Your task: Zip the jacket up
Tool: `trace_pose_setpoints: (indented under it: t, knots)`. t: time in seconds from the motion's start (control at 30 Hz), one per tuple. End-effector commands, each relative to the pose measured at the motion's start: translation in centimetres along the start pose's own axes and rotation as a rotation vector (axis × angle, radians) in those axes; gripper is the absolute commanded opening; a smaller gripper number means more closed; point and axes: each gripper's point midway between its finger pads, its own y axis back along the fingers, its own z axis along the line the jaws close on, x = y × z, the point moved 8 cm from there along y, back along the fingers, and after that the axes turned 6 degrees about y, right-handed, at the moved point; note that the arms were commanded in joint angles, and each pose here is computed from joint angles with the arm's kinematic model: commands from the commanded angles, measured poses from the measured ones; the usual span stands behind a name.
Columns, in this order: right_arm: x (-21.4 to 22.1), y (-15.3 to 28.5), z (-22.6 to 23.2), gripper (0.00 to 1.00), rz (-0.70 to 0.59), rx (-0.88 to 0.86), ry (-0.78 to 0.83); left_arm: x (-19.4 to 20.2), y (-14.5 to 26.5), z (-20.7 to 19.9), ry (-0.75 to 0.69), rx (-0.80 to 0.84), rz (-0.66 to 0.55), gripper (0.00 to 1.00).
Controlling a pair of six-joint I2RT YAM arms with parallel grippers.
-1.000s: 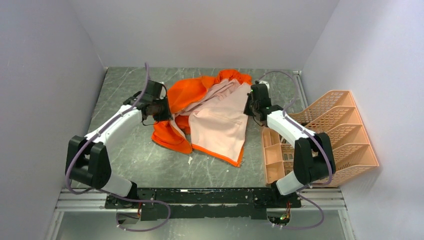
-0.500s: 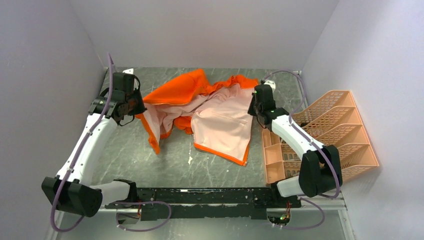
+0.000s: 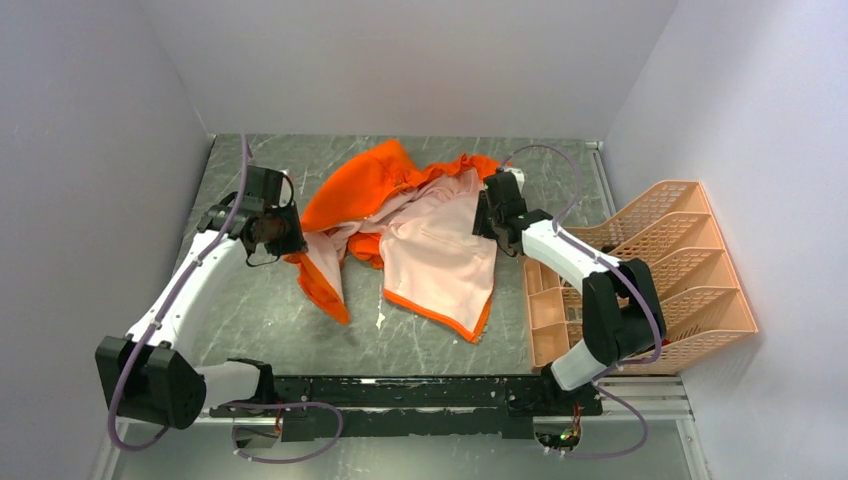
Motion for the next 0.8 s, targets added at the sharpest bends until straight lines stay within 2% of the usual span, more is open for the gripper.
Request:
trace_pose_setpoints:
  t: [0.0, 0.07, 0.3, 0.5, 0.77]
  knots:
    - [-1.1, 1.8, 0.7, 0.59, -0.043, 0.001, 0.003, -0.7, -0.9, -1.4, 0.012, 0.124, 0.002, 0.18]
    - [-1.1, 2.7, 0.6, 0.66, -0.045, 0.006, 0.002, -1.2, -1.0, -1.7, 0.006, 0.133, -0.007, 0.20]
    - [0.8, 6.5, -0.6, 0.80, -0.006, 0.004, -0.042, -2.0, -1.8, -2.5, -0.011, 0.182, -0.014, 0.25]
    - [4.5, 9.1, -1.6, 0.85, 0.085, -0.021, -0.101, -2.2, -2.0, -2.9, -0.033, 0.213, -0.006, 0.23]
    - [10.0, 8.4, -1.2, 0.86, 0.219, -0.078, -0.195, -1.9, -2.7, -2.9, -0.051, 0.234, 0.006, 0.23]
